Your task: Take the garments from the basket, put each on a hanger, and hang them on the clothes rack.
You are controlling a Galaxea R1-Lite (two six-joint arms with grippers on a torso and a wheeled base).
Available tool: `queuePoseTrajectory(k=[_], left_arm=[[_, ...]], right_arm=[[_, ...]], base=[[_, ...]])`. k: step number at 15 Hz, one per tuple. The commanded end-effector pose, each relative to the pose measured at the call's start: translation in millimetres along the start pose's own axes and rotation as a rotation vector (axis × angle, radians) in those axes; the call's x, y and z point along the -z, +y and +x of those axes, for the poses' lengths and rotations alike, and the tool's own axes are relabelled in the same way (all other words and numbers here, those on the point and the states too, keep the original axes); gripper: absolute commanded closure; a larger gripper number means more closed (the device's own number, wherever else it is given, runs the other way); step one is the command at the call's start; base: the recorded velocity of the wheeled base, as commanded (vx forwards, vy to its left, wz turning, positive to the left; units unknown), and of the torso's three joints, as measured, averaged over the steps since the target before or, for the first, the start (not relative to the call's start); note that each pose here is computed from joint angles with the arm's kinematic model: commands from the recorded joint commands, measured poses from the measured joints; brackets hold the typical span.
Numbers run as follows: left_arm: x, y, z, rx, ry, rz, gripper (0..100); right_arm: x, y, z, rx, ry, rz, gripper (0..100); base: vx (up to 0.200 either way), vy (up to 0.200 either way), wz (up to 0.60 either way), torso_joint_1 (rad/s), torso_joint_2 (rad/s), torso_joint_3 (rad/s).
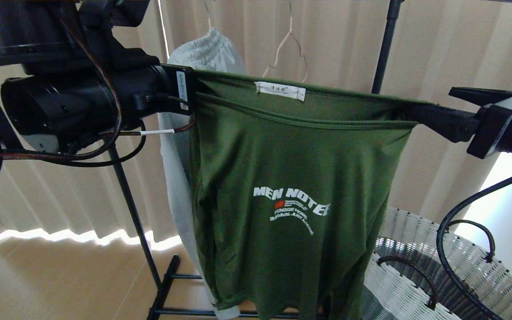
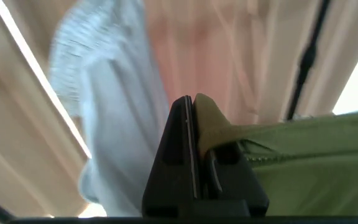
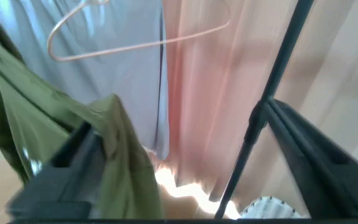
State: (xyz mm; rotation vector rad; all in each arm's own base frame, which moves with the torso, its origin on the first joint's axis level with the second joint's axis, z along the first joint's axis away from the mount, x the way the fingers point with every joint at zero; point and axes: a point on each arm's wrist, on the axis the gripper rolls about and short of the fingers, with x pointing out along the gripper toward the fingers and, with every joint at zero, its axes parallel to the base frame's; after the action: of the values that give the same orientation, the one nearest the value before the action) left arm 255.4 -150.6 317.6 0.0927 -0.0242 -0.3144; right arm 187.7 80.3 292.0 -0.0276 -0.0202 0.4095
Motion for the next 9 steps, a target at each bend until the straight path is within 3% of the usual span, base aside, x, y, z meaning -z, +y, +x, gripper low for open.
queuePoseTrajectory(k=[1,2,4,9], left_arm=[[2.8,4.8,4.0,-0.034,0.007,0.007,100],[6.4,5.5,8.8,-0.088,0.017,0.008,100],[6.2,6.0,9.2,-0.113,0.013,0.006,100],[7.5,6.5,8.4,-0.116,0.018,0.007,100]], right_arm=[[3.9,1.0,-2.4,-0.014,0.009,0.0,0],[3.1,4.2,-6.0,-0.087,0.001,0.0,0],[-0.1,6.6,-10.6,-0.153,-0.017,0.001,0],[5.8,7.1,-18.9,-0.171,-0.008,0.005,0]], base=[[0.0,0.0,0.0,0.0,0.0,0.0],[0.0,0.0,0.0,0.0,0.0,0.0],[0.0,0.0,0.0,0.0,0.0,0.0],[0.0,0.0,0.0,0.0,0.0,0.0]])
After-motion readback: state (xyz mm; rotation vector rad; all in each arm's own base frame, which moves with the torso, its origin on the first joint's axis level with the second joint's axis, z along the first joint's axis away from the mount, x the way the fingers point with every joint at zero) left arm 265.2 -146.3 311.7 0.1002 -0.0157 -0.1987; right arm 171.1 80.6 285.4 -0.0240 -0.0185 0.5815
